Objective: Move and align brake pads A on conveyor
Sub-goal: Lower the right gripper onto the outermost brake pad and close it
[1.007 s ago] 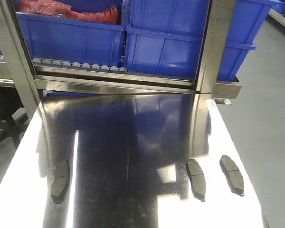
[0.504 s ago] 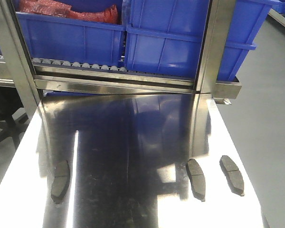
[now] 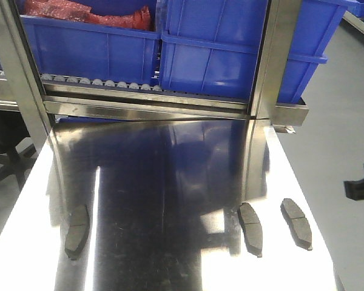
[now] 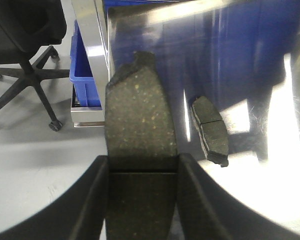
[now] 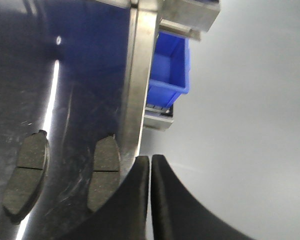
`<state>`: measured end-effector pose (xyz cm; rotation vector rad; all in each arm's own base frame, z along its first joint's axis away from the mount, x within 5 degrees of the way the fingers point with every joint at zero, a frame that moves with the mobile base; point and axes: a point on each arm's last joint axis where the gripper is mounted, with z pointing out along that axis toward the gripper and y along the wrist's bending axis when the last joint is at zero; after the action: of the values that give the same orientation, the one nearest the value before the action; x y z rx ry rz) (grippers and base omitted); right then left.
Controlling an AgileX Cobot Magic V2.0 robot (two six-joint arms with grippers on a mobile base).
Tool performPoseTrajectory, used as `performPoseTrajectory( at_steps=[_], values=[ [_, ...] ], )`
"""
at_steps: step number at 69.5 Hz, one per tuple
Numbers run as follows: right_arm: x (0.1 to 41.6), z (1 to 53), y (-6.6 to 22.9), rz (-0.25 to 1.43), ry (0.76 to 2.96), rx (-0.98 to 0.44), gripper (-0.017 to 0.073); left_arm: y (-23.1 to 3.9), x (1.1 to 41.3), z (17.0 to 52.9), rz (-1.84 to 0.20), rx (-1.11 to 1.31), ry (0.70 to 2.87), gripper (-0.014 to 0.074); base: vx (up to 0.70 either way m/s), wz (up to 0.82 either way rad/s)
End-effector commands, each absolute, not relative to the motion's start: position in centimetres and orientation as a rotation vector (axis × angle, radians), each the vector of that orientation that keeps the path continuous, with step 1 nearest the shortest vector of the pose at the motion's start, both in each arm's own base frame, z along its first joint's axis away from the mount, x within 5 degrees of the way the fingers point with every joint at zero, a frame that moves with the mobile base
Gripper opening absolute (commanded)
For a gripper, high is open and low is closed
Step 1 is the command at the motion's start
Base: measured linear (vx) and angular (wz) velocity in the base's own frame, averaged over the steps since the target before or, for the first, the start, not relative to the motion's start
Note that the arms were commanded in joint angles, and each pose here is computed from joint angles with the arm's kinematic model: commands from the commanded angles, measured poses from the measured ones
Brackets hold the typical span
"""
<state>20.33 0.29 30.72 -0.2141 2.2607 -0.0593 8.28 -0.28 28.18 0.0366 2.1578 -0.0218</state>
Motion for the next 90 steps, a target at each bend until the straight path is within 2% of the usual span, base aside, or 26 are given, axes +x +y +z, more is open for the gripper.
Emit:
performPoseTrajectory(
  at_steps=[1,13,24,34,47,55,72,90],
  values=[
    [22.0,31.7,0.5,-0.007,2.238,-0.183,0.0002,-0.4,8.7,29.7,-0.03,0.039,2.05,0.0122,0.0,0.0],
    [25.2,29.8,1.0,0.102,2.426,-0.161,0.001,-0.4,8.7,29.7,-0.03,0.039,2.05,0.0122,0.0,0.0],
    [27.9,28.9,1.1,0.131,2.478,-0.155,0.0062,-0.4,8.7,29.7,-0.03,0.039,2.05,0.0122,0.0,0.0],
    [30.2,27.5,1.2,0.145,2.524,-0.148,0.0194,-0.4,8.7,29.7,-0.03,0.039,2.05,0.0122,0.0,0.0],
    [32.3,24.9,1.2,0.152,2.592,-0.145,0.0428,-0.4,8.7,29.7,-0.03,0.039,2.05,0.0122,0.0,0.0],
    [33.0,23.3,1.5,0.16,2.647,-0.178,0.0514,-0.4,8.7,29.7,-0.03,0.039,2.05,0.0122,0.0,0.0],
    [34.1,19.9,3.8,0.154,2.711,-0.291,0.0502,-0.4,8.7,29.7,-0.03,0.039,2.05,0.0122,0.0,0.0],
    [34.5,18.2,4.0,0.151,2.757,-0.275,0.0468,-0.4,8.7,29.7,-0.03,0.039,2.05,0.0122,0.0,0.0]
  ],
)
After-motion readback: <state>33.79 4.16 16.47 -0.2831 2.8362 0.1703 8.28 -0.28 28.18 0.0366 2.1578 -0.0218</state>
